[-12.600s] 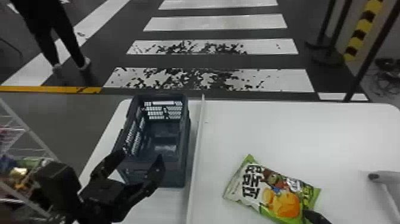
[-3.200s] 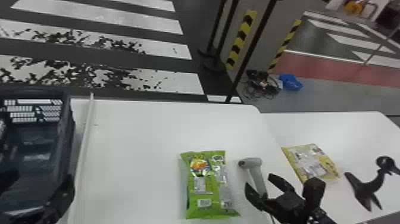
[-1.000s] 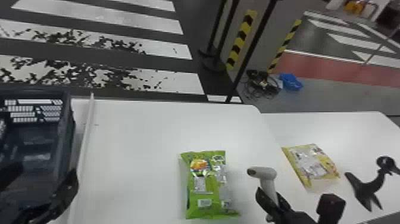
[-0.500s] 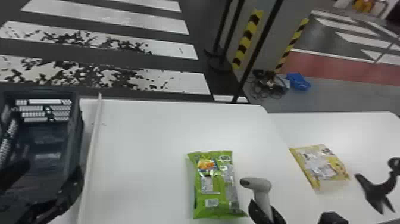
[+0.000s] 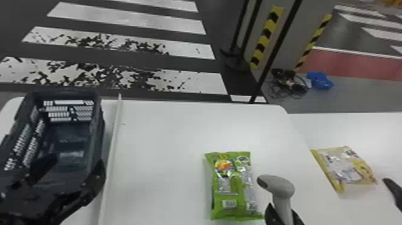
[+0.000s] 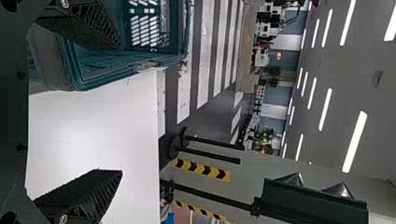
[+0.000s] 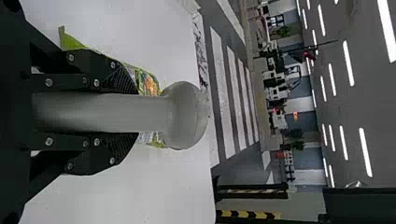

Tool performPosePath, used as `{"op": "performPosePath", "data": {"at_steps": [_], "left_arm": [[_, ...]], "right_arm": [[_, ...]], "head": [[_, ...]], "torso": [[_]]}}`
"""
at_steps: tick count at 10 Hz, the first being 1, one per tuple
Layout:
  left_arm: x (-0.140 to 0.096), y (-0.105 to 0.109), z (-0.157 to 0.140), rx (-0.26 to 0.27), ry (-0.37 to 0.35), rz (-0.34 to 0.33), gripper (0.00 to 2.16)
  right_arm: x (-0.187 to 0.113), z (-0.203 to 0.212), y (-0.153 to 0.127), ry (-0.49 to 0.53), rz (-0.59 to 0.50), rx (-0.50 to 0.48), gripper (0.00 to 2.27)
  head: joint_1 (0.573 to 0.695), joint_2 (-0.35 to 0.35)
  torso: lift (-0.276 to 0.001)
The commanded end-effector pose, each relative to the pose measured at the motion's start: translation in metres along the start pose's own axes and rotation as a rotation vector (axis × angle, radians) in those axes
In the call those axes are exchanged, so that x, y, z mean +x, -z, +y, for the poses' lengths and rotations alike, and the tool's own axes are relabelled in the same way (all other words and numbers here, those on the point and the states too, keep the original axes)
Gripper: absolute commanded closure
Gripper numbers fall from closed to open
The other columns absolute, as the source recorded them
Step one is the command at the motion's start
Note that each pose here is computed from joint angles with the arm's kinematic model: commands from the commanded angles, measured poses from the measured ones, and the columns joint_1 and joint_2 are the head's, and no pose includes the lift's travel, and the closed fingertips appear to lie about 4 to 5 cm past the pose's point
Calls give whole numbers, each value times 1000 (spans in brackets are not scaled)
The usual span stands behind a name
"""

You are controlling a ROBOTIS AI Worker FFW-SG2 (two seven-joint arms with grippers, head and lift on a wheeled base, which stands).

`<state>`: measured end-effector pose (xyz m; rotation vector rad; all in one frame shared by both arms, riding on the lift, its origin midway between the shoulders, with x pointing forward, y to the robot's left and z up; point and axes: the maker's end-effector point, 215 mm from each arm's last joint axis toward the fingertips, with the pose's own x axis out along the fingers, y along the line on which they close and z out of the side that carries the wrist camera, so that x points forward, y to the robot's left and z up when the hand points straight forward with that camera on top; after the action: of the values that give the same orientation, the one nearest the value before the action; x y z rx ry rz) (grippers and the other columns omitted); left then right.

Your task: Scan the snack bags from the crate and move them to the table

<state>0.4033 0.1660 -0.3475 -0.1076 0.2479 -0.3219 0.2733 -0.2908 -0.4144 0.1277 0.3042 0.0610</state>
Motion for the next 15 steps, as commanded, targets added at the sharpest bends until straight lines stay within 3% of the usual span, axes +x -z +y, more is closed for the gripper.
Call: {"op": "performPosePath", "data": {"at_steps": [1,5,8,12,15], "left_arm": [[1,-1,0,-2,2,-3,66],[0,-4,1,4,4,-6,66],[-1,-1,2,0,-1,-1,66],[-1,-4,0,1,3,-5,66],[-2,-2,0,-3,0,-4,66]], "right_arm": [[-3,24,7,-20,-8,-31,2243],[5,72,47,-79,25,-43,2243],[5,78,70,-77,39,-71,2243],[10,67,86,-56,38,-91,2243],[13,66,79,-55,10,-92,2243]], "head": [[695,-219],[695,-131],[695,-71],[695,-79],[695,-83]], "torso": [[-95],[-95],[-95],[-95],[-95]]}}
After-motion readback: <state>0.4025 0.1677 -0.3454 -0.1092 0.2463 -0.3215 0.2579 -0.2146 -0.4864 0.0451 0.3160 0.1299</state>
